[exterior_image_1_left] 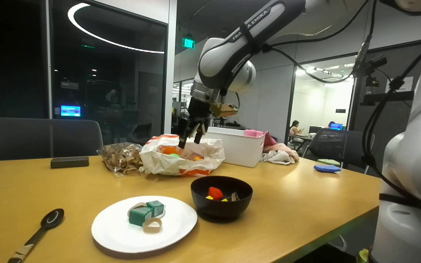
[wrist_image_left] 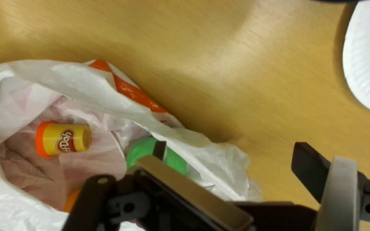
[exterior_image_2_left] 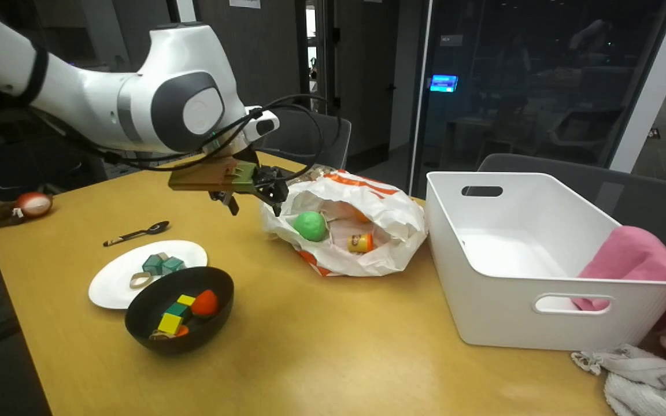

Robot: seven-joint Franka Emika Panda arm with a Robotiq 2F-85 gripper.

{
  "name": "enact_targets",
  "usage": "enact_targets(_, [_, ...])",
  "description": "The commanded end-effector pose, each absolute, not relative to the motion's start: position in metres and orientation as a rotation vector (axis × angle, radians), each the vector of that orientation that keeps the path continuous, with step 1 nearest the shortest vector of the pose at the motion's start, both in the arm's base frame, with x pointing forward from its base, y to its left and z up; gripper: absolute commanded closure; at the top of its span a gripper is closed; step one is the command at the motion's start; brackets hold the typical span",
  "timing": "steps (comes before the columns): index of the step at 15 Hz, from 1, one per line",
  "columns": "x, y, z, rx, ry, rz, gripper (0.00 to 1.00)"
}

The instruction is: Remove the apple, orange and yellow container from the plastic bag.

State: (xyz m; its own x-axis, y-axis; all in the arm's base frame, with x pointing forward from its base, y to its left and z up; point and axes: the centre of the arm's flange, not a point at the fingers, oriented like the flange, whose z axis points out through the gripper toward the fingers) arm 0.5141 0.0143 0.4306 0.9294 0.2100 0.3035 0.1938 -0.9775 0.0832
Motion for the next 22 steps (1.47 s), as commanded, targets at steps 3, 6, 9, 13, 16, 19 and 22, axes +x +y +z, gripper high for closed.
enact_targets(3, [0.601,0.01,0.437,3.042,0.147,0.57,0.0])
enact_targets(6, [0.631,-0.006,0.423,3.021,0.097,0.583,0.0])
enact_targets(9, [0.652,-0.025,0.395,2.998,0.054,0.566,0.0])
enact_targets(13, [0.667,-0.047,0.363,2.982,-0.02,0.507,0.0])
enact_targets(16, [0.674,-0.051,0.347,2.987,-0.029,0.481,0.0])
enact_targets(19, [0.676,-0.043,0.339,3.019,-0.022,0.463,0.34])
enact_targets(22, [0.674,-0.037,0.346,3.018,-0.009,0.487,0.43])
